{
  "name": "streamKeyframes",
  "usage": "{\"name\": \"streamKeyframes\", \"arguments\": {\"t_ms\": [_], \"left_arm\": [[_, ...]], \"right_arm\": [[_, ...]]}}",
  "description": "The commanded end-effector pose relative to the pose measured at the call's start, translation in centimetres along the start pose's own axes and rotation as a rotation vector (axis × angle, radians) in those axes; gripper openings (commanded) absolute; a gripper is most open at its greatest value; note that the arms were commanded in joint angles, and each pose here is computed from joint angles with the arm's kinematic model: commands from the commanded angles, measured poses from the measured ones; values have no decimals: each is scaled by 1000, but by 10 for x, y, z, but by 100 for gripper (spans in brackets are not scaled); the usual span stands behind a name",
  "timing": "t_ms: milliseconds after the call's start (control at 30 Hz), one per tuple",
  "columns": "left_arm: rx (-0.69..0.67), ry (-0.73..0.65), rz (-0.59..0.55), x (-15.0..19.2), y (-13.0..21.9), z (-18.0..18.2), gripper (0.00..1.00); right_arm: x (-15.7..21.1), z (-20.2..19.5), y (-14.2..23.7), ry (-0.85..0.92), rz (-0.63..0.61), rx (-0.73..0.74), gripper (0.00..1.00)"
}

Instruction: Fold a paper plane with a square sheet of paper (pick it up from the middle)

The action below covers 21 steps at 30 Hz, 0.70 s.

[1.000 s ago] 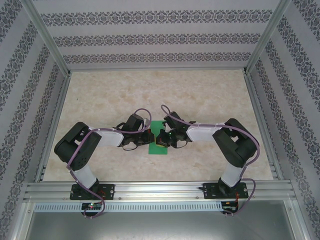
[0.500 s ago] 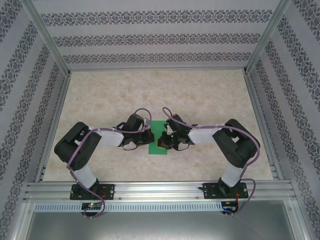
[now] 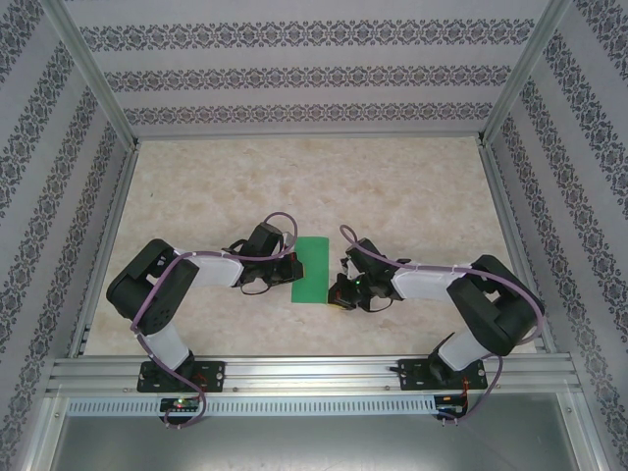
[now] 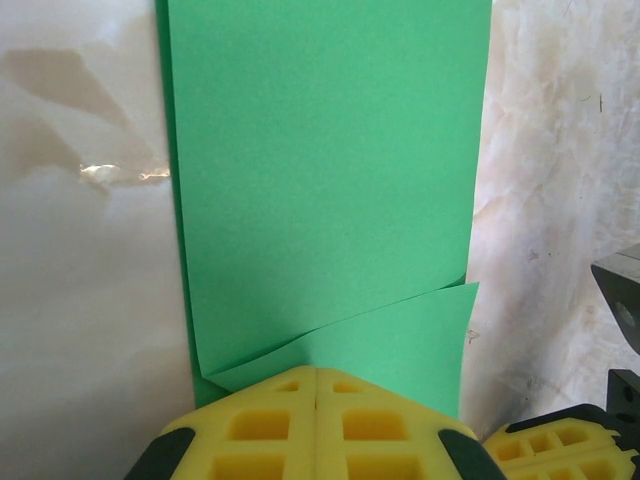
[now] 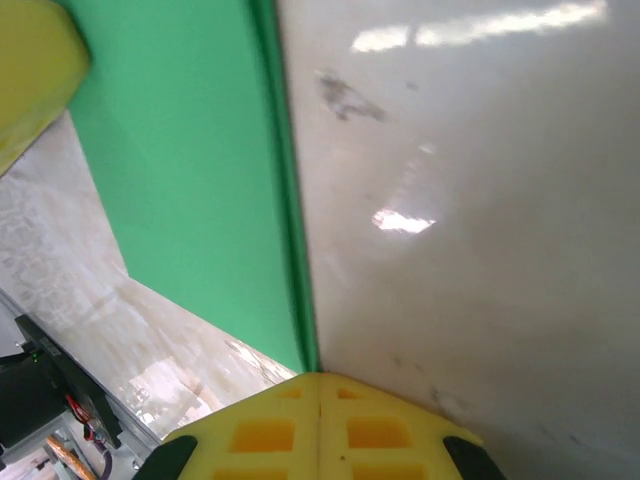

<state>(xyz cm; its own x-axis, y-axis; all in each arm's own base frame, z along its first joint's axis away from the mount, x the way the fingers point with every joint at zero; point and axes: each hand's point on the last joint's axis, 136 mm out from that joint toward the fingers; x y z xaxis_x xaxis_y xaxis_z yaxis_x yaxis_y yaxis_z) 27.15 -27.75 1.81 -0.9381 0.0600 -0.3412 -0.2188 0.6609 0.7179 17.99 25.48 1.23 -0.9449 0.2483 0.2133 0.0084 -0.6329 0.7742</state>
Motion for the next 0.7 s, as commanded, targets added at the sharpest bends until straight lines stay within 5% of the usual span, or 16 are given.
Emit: {"name": "streamKeyframes", "arguments": {"t_ms": [0,167,267,367,667], "left_arm": [[-87,-2,35,10,-3,17,6],[-50,-21,19,-1,2,3,8],[-28,-39,2,-9,7,-7,11],[-4,-57,-10,-16,12,-17,14],[-15,-83,-23,-23,22,-24,15]], "right_arm": [[-6,-5,12,-3,-38,41,6],[-28,19,30,18,-118,-26,12],[-41,34,36,36,-158,-75,31],[-51,44,36,49,-174,-87,38],[-64,54,17,35,-138,-102,40]]}}
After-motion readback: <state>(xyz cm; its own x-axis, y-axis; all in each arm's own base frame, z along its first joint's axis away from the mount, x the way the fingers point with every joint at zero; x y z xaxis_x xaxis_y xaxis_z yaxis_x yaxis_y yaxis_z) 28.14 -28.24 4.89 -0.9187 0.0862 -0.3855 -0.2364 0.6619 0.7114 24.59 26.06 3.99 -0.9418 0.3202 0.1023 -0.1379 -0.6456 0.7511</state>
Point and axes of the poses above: each hand's point on the last joint's axis, 136 mm out from that joint toward the fingers, its own y axis back along the fingers, its own z axis along the line the jaws close on, x = y × z, and after that the axes turned 14 degrees about -y, right-handed
